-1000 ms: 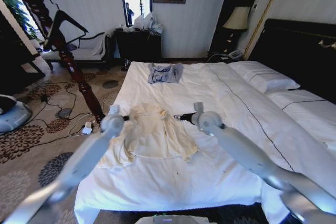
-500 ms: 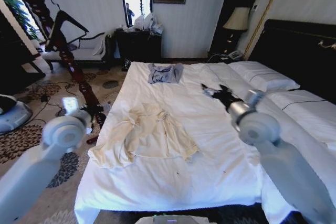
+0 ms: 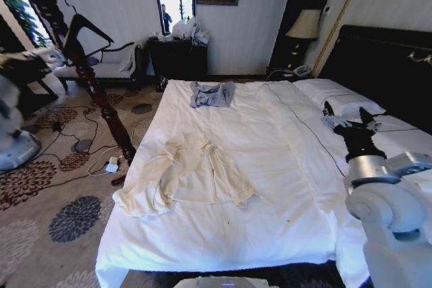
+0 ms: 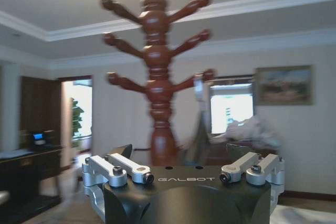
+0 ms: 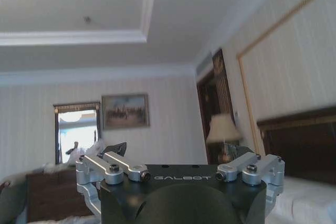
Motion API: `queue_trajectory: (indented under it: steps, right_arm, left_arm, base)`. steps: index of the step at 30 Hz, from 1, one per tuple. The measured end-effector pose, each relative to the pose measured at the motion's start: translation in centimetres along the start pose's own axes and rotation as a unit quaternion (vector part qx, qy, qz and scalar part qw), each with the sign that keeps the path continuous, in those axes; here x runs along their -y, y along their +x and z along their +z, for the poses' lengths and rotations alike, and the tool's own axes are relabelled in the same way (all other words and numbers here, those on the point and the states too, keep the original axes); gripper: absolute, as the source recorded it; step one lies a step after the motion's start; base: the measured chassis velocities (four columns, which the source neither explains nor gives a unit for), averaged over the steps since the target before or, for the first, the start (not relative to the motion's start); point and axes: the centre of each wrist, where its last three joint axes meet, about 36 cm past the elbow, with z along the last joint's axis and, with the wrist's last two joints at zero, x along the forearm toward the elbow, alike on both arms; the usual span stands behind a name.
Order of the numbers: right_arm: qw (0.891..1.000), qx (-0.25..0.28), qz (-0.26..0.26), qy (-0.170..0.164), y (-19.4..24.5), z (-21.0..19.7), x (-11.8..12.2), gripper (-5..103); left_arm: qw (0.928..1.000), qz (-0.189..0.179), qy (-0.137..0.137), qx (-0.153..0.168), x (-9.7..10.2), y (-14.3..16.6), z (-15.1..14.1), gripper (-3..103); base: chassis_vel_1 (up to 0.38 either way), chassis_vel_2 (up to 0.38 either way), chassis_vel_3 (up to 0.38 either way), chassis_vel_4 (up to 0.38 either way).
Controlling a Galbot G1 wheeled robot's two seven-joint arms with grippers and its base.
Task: Pick up the clothes from the bed and hang them on the clothes hanger.
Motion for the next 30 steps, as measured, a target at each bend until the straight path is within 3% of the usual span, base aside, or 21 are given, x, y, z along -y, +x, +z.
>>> queue_trajectory:
  steps: [1, 5, 6, 10, 12, 16, 19, 22, 23, 26, 27, 30]
  right_arm:
    - [1.0, 0.0, 0.0, 0.0, 0.0, 0.0, 0.0, 100]
    - [0.992, -0.084, -0.032, -0.088, -2.1, -0.8, -2.4, 100]
    - [0.992, -0.084, -0.032, -0.088, -2.1, -0.8, -2.4, 100]
    - [0.99, -0.098, -0.056, -0.08, -3.5, -0.4, -4.1, 100]
    - [0.99, -0.1, -0.059, -0.079, -3.6, -0.3, -4.3, 100]
    - [0.99, -0.105, -0.055, -0.08, -3.8, 0.3, -4.3, 100]
    - [0.99, -0.109, -0.049, -0.08, -3.8, 0.7, -4.2, 100]
    - [0.99, -0.113, -0.035, -0.079, -3.6, 1.3, -3.8, 100]
    - [0.99, -0.113, -0.035, -0.079, -3.6, 1.3, -3.8, 100]
    - [0.99, -0.118, -0.016, -0.07, -2.9, 1.9, -3.1, 100]
    - [0.99, -0.118, -0.016, -0.07, -2.9, 1.9, -3.1, 100]
    - [0.99, -0.126, -0.011, -0.066, -3.2, 3.2, -3.2, 100]
  left_arm:
    - [1.0, 0.0, 0.0, 0.0, 0.0, 0.0, 0.0, 100]
    - [0.9988, -0.046, -0.014, -0.014, -2.6, -2.2, -2.2, 100]
    - [0.9988, -0.046, -0.014, -0.014, -2.6, -2.2, -2.2, 100]
    - [0.9979, -0.042, 0.012, -0.047, -5.8, -5.5, -2.6, 100]
    - [0.9977, -0.038, 0.015, -0.054, -6.3, -6.1, -2.4, 100]
    - [0.9979, 0.004, 0.041, -0.05, -7.0, -7.4, -0.9, 100]
    - [0.9962, 0.045, 0.07, -0.025, -5.8, -6.9, 0.2, 100]
    - [0.9879, 0.107, 0.112, 0.005, -1.5, -4.5, 3.3, 100]
    - [0.9879, 0.107, 0.112, 0.005, -1.5, -4.5, 3.3, 100]
    - [0.9855, 0.11, 0.129, 0.0, 2.2, -3.5, 9.2, 100]
    - [0.9855, 0.11, 0.129, 0.0, 2.2, -3.5, 9.2, 100]
    - [0.988, 0.098, 0.118, -0.009, 4.7, -3.5, 14.9, 100]
  base:
    - [0.0, 0.0, 0.0, 0.0]
    - [0.0, 0.0, 0.0, 0.0]
    - [0.0, 0.0, 0.0, 0.0]
    - [0.0, 0.0, 0.0, 0.0]
    - [0.0, 0.0, 0.0, 0.0]
    - [0.0, 0.0, 0.0, 0.0]
    - [0.0, 0.0, 0.0, 0.0]
    - [0.0, 0.0, 0.0, 0.0]
    - [0.0, 0.0, 0.0, 0.0]
    - [0.0, 0.0, 0.0, 0.0]
    - [0.0, 0.0, 0.0, 0.0]
    - [0.0, 0.0, 0.0, 0.0]
